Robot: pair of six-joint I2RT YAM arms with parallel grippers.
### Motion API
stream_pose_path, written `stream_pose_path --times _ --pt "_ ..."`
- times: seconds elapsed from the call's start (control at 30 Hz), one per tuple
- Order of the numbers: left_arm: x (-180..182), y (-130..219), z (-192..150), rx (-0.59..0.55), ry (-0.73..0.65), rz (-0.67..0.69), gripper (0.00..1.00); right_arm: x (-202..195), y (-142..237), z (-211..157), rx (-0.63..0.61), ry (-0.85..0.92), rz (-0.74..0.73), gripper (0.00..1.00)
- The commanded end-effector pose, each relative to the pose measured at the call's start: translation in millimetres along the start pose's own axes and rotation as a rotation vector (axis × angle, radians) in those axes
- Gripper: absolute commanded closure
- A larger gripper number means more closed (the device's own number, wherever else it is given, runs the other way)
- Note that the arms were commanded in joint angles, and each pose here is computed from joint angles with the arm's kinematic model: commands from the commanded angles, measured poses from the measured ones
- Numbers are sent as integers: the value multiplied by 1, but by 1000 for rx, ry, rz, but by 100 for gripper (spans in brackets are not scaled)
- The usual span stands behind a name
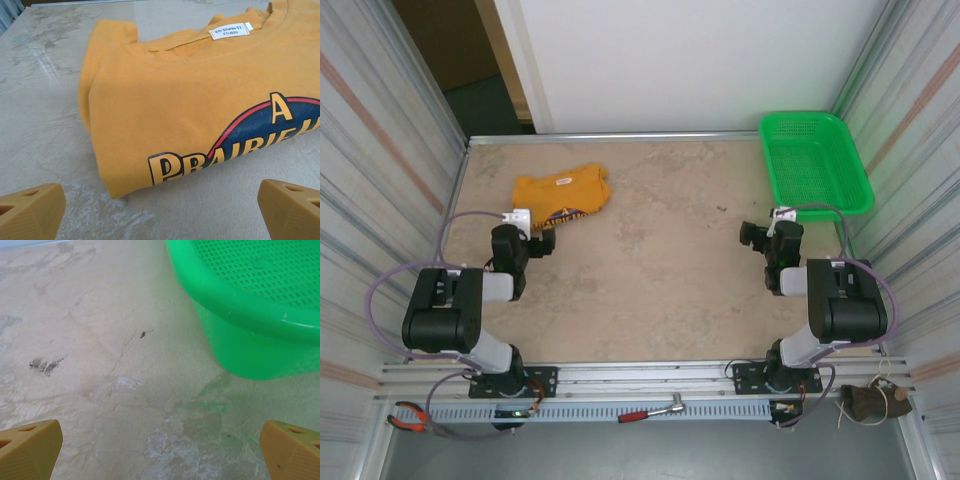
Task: Fold the inside-out t-shirt
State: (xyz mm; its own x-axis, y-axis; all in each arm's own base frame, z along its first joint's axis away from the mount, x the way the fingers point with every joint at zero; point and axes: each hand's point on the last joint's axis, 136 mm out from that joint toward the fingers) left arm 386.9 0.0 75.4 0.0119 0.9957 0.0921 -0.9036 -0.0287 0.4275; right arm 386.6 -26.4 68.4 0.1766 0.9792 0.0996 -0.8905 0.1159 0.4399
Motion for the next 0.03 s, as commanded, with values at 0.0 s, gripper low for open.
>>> stream_pose_path --times 0.0 --pt "2 0 18 -53 13 0 1 4 1 14 -47 18 18 1"
Point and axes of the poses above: each hand's point on the last joint's axis, 136 mm out from that joint toward the fingers, its own y axis back along the fingers, its own x axis along the line the jaws close on, z = x × y, and after that the axes turned 2 degrees about -y, right-handed
